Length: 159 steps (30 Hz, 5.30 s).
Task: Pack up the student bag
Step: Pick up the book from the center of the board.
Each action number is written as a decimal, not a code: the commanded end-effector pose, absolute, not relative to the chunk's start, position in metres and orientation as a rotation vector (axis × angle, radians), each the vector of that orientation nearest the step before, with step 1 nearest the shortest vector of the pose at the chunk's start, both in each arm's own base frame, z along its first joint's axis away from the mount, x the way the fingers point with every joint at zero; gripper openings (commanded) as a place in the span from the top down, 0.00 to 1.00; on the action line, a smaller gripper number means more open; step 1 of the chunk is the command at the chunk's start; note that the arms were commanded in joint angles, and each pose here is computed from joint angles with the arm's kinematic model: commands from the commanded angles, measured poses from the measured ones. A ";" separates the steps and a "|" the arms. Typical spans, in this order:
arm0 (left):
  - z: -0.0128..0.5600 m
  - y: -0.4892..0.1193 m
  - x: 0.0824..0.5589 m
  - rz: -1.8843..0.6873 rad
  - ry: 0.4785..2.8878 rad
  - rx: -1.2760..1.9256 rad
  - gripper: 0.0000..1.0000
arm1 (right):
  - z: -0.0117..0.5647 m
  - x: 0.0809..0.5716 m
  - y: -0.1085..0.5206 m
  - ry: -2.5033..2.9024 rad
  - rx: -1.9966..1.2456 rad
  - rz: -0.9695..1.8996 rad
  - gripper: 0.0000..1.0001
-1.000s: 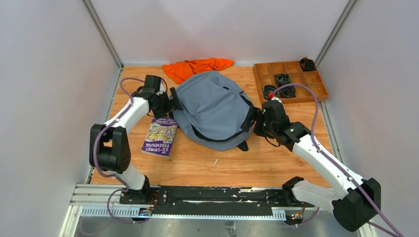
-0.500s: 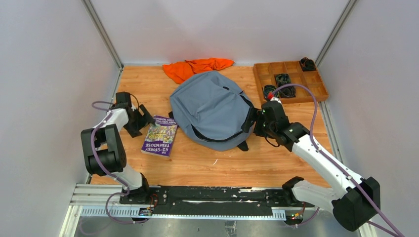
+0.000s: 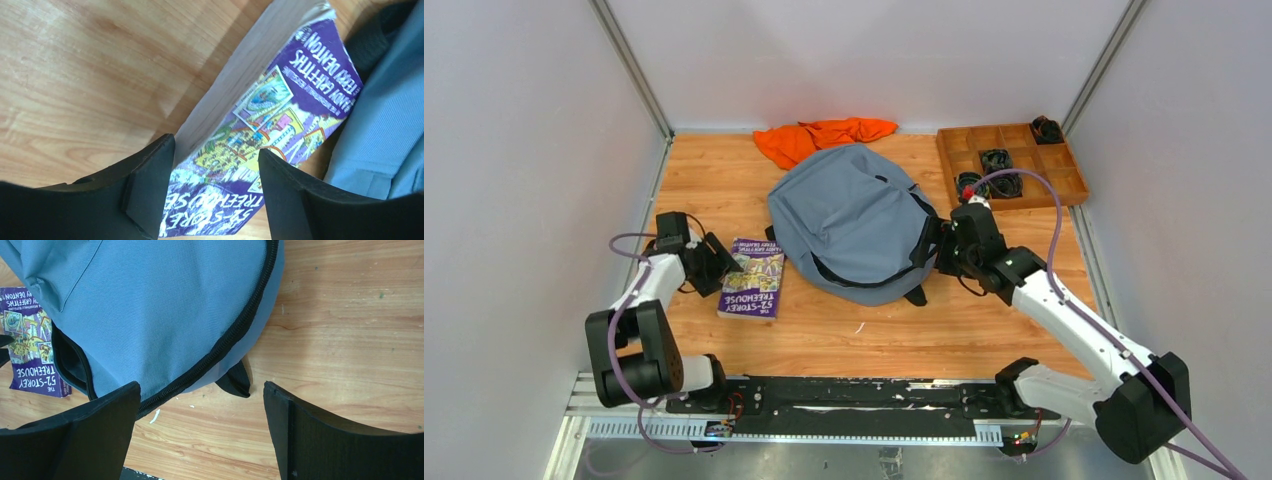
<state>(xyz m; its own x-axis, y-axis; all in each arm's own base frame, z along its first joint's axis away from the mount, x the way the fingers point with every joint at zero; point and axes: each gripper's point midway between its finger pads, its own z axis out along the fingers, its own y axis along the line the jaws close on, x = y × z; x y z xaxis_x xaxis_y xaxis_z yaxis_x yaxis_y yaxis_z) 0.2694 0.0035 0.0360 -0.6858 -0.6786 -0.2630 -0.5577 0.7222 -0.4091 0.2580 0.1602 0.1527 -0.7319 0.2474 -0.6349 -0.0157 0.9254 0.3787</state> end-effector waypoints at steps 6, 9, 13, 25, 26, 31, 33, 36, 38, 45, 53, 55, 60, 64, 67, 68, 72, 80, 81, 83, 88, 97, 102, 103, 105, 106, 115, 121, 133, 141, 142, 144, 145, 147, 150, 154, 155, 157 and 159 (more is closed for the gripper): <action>0.050 0.001 0.273 -0.426 2.510 -0.879 0.39 | 0.150 0.263 0.175 2.375 0.138 0.526 0.05; 0.044 0.005 0.284 -0.405 2.510 -0.898 0.24 | 0.150 0.261 0.174 2.375 0.139 0.527 0.05; 0.038 0.001 0.298 -0.399 2.529 -0.859 0.23 | 0.151 0.259 0.172 2.372 0.139 0.523 0.05; 0.029 0.000 0.286 -0.286 2.556 -0.898 1.00 | 0.152 0.258 0.169 2.368 0.150 0.515 0.05; 0.035 0.001 0.287 -0.274 2.545 -0.888 1.00 | 0.152 0.258 0.170 2.368 0.147 0.517 0.05; 0.091 0.010 0.290 -0.228 2.459 -0.746 1.00 | 0.156 0.259 0.172 2.363 0.131 0.528 0.05; 0.120 0.014 0.291 -0.201 2.414 -0.673 1.00 | 0.161 0.259 0.175 2.359 0.104 0.546 0.06; 0.164 0.017 0.292 -0.183 2.332 -0.567 1.00 | 0.177 0.260 0.182 2.324 0.038 0.590 0.06; 0.193 0.016 0.295 -0.190 2.274 -0.505 1.00 | 0.198 0.263 0.185 2.260 -0.021 0.613 0.05; 0.265 -0.012 0.302 -0.372 2.101 -0.351 1.00 | 0.291 0.264 0.220 2.023 -0.276 0.839 0.03; 0.320 -0.090 0.302 -0.813 1.925 -0.002 1.00 | 0.324 0.238 0.301 1.941 -0.572 1.537 0.02; 0.328 -0.106 0.295 -0.893 1.893 0.076 1.00 | 0.323 0.240 0.311 1.938 -0.556 1.659 0.02; 0.333 -0.127 0.286 -1.019 1.874 0.140 1.00 | 0.312 0.243 0.330 1.925 -0.556 1.774 0.01; 0.343 -0.141 0.279 -1.090 1.824 0.191 1.00 | 0.294 0.247 0.345 1.948 -0.558 1.796 0.01; 0.346 -0.146 0.275 -1.120 1.820 0.224 1.00 | 0.293 0.252 0.354 1.897 -0.545 1.869 0.01; 0.345 -0.154 0.269 -1.151 1.825 0.258 1.00 | 0.295 0.254 0.356 1.883 -0.546 1.880 0.01; 0.338 -0.161 0.263 -1.180 1.835 0.297 1.00 | 0.296 0.264 0.363 1.866 -0.556 1.866 0.01; 0.316 -0.170 0.265 -1.220 1.883 0.327 1.00 | 0.311 0.260 0.361 1.816 -0.631 1.854 0.28; 0.312 -0.174 0.267 -1.228 1.896 0.328 1.00 | 0.310 0.257 0.359 1.813 -0.633 1.854 0.41; 0.304 -0.183 0.272 -1.227 1.924 0.344 1.00 | 0.306 0.250 0.355 1.829 -0.620 1.844 0.77; 0.297 -0.180 0.294 -1.099 2.011 0.291 0.37 | 0.300 0.251 0.325 1.886 -0.469 1.735 1.00; 0.315 -0.185 0.313 -1.258 1.875 -0.030 0.07 | 0.320 0.296 0.206 1.603 0.336 1.417 1.00; 0.300 -0.188 0.309 -1.343 1.858 -0.135 0.03 | 0.335 0.298 0.204 1.588 0.344 1.414 1.00; 0.297 -0.190 0.308 -1.365 1.865 -0.141 0.01 | 0.339 0.298 0.207 1.576 0.341 1.440 1.00; 0.289 -0.196 0.306 -1.405 1.900 -0.151 0.00 | 0.341 0.302 0.213 1.565 0.342 1.496 1.00; 0.286 -0.198 0.306 -1.427 1.917 -0.153 0.00 | 0.342 0.303 0.217 1.561 0.338 1.532 1.00; 0.285 -0.225 0.303 -1.552 1.961 -0.070 0.00 | 0.366 0.301 0.254 1.504 0.199 1.796 1.00; 0.287 -0.233 0.304 -1.579 1.971 -0.061 0.01 | 0.375 0.295 0.274 1.451 0.117 1.935 1.00; 0.311 -0.233 0.313 -1.589 1.839 -0.035 1.00 | 0.312 0.283 0.283 1.633 0.079 1.923 0.26; 0.305 -0.247 0.284 -1.715 1.874 0.332 1.00 | 0.293 0.255 0.264 1.828 -0.414 1.989 0.01; 0.304 -0.248 0.282 -1.727 1.876 0.364 1.00 | 0.294 0.251 0.263 1.825 -0.453 2.009 0.01; 0.303 -0.249 0.280 -1.749 1.878 0.413 1.00 | 0.297 0.247 0.262 1.799 -0.507 2.019 0.01; 0.304 -0.249 0.279 -1.751 1.874 0.429 1.00 | 0.297 0.247 0.262 1.793 -0.517 2.017 0.01; 0.306 -0.249 0.277 -1.747 1.861 0.452 1.00 | 0.299 0.249 0.262 1.783 -0.516 2.008 0.02; 0.307 -0.248 0.274 -1.746 1.855 0.463 1.00 | 0.300 0.253 0.263 1.782 -0.489 1.990 0.31; 0.308 -0.247 0.265 -1.753 1.844 0.502 1.00 | 0.286 0.263 0.260 1.847 -0.396 1.934 0.50; 0.308 -0.246 0.263 -1.753 1.841 0.510 1.00 | 0.283 0.265 0.259 1.856 -0.381 1.919 0.48; 0.308 -0.246 0.261 -1.751 1.838 0.515 1.00 | 0.283 0.266 0.258 1.859 -0.363 1.912 0.43; 0.306 -0.245 0.259 -1.756 1.843 0.515 1.00 | 0.285 0.266 0.257 1.855 -0.352 1.905 0.43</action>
<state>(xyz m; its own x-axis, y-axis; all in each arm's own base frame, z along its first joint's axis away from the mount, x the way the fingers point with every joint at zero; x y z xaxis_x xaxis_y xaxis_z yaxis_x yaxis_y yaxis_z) 0.2754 -0.2460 0.2830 -0.8447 -0.1199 -0.5216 0.5069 0.1338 -0.8516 0.2622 0.2628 0.2718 -0.9038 0.1057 -0.4147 -0.4179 -0.0091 0.9084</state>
